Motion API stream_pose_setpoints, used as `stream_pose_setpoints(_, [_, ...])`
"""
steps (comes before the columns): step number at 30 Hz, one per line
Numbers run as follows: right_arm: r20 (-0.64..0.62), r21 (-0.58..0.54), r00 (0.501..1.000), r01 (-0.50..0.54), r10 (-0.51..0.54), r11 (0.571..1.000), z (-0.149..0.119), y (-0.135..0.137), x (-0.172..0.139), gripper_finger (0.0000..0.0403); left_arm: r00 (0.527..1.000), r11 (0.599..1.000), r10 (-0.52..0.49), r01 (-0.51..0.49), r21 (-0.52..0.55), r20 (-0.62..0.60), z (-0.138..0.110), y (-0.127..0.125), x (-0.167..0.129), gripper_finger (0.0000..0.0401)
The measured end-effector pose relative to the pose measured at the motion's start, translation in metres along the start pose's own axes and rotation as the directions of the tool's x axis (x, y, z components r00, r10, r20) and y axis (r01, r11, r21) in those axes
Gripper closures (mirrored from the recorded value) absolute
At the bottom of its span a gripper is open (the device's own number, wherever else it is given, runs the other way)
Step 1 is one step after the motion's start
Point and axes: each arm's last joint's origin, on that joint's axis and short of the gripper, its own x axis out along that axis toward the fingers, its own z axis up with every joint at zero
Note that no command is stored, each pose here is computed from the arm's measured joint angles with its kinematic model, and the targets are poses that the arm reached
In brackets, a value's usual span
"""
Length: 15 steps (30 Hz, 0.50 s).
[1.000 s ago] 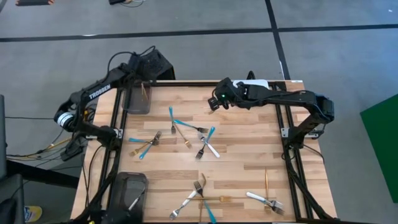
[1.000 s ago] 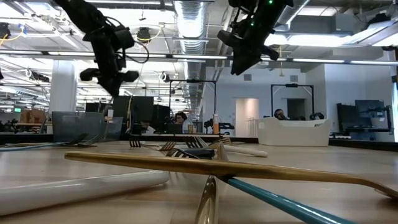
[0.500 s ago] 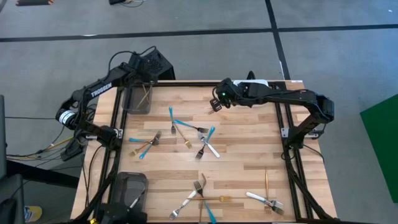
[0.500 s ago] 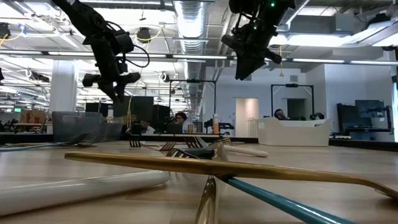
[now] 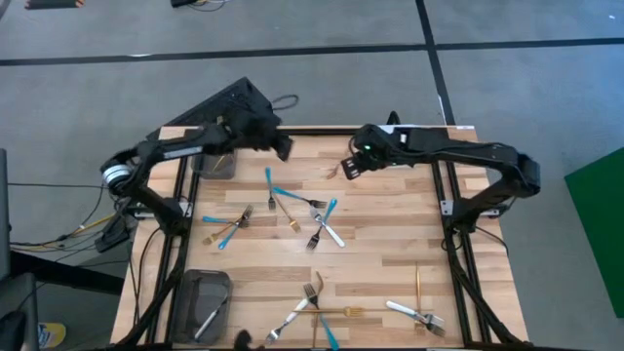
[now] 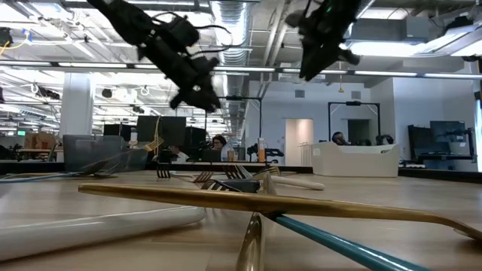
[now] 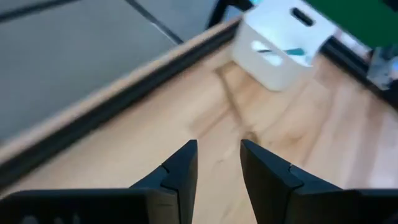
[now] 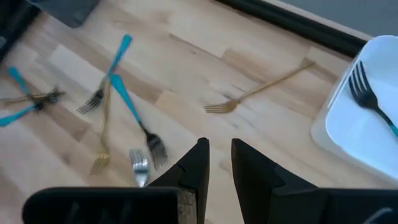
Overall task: Sort silverware by color (type)
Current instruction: Put the gold fork into the top black bin
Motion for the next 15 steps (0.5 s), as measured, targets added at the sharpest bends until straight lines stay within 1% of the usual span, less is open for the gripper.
stream_pose_setpoints(5, [-0.020,0.038,1.000,0.015,-0.014,0.999,-0.013,-0.006,-0.028,0.0309,0.995,0.996,-0.077,0.074,-0.055,-0.055,-0.014,-0.015,0.046,0.0284])
stream_pose_setpoints(7, [-0.006,0.048,1.000,0.030,-0.030,0.998,-0.019,-0.005,-0.037,0.0309,0.991,0.994,-0.101,0.096,-0.054,-0.083,-0.013,-0.022,0.066,0.0283])
stream_pose_setpoints(10, [0.016,0.035,0.998,0.062,-0.063,0.997,-0.027,-0.002,-0.045,0.0309,0.973,0.985,-0.170,0.166,-0.039,-0.153,-0.007,-0.037,0.096,0.0283])
stream_pose_setpoints(12, [0.010,0.032,0.997,0.072,-0.073,0.997,-0.033,-0.001,-0.048,0.0309,0.965,0.989,-0.147,0.144,-0.029,-0.215,0.000,-0.045,0.111,0.0283])
stream_pose_setpoints(15, [-0.018,0.043,0.996,0.087,-0.086,0.995,-0.041,0.001,-0.051,0.0309,0.952,0.998,-0.060,0.058,-0.013,-0.302,0.007,-0.055,0.129,0.0283])
